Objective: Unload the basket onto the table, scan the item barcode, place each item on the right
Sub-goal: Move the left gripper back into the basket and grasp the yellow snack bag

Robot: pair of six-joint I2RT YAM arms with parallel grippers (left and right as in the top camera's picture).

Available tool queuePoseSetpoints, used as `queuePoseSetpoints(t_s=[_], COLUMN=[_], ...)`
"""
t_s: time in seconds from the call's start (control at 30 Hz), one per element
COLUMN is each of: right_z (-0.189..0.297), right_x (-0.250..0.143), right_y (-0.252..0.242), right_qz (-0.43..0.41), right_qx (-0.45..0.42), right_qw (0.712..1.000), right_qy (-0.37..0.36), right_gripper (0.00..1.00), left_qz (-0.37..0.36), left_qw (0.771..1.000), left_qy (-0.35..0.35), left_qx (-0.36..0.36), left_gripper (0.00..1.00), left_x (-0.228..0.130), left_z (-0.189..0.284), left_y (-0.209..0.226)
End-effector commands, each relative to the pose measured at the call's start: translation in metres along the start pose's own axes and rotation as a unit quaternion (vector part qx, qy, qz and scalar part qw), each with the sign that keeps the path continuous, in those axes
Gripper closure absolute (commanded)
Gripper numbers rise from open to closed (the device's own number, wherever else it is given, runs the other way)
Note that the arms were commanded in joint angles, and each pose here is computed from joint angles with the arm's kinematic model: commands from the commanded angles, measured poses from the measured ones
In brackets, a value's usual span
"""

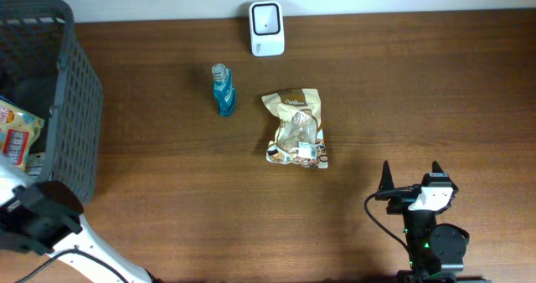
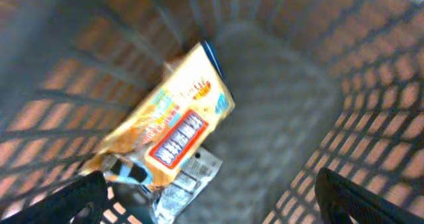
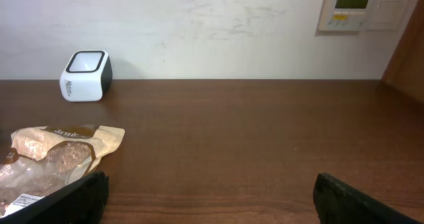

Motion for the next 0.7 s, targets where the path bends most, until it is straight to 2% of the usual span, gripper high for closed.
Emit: queuePoseSetpoints(t_s=[0.0, 0.13, 0.23, 0.3, 0.47, 0.67], right_z=[0.000, 0.000, 0.000, 0.000, 0.000, 0.000], right_x=[-0.003, -0.003, -0.003, -0.003, -0.003, -0.003], right_y=[0.000, 0.001, 0.000, 0.000, 0.001, 0.001], right_qz=[0.001, 0.001, 0.001, 0.001, 0.001, 0.001], right_qx=[-0.001, -0.001, -0.001, -0.001, -0.001, -0.001], right_qw=[1.000, 1.000, 1.000, 1.000, 1.000, 1.000], right_qy=[0.003, 0.003, 0.003, 0.003, 0.003, 0.003], right_gripper=[0.02, 0.02, 0.02, 0.02, 0.02, 0.02], left_qz=[-0.113, -0.148, -0.204, -0.214, -0.280, -0.289], left_qw=[0.992, 0.983, 0.971, 0.968, 0.954, 0.950], left_qy=[0.047, 0.072, 0.078, 0.070, 0.056, 0.063], left_qx=[0.000, 0.075, 0.094, 0.108, 0.093, 0.101], left_gripper=[0.02, 0.01, 0.04, 0.03, 0.03, 0.04], left_x=[-0.019, -0.031, -0.036, -0.036, -0.034, -0.039], left_z=[-0.036, -0.072, -0.098, -0.108, -0.125, -0.141], left_y=[0.000, 0.021, 0.026, 0.029, 0.025, 0.047])
Point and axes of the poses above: each gripper's point midway between its finger pads, its own z axis back along the fingers, its own y axis along the line the jaws close on, x = y × z, the point moved 4 cm from there along z, back along the fingers, and after that the axes turned 10 degrees about z, right-handed, at the moved point
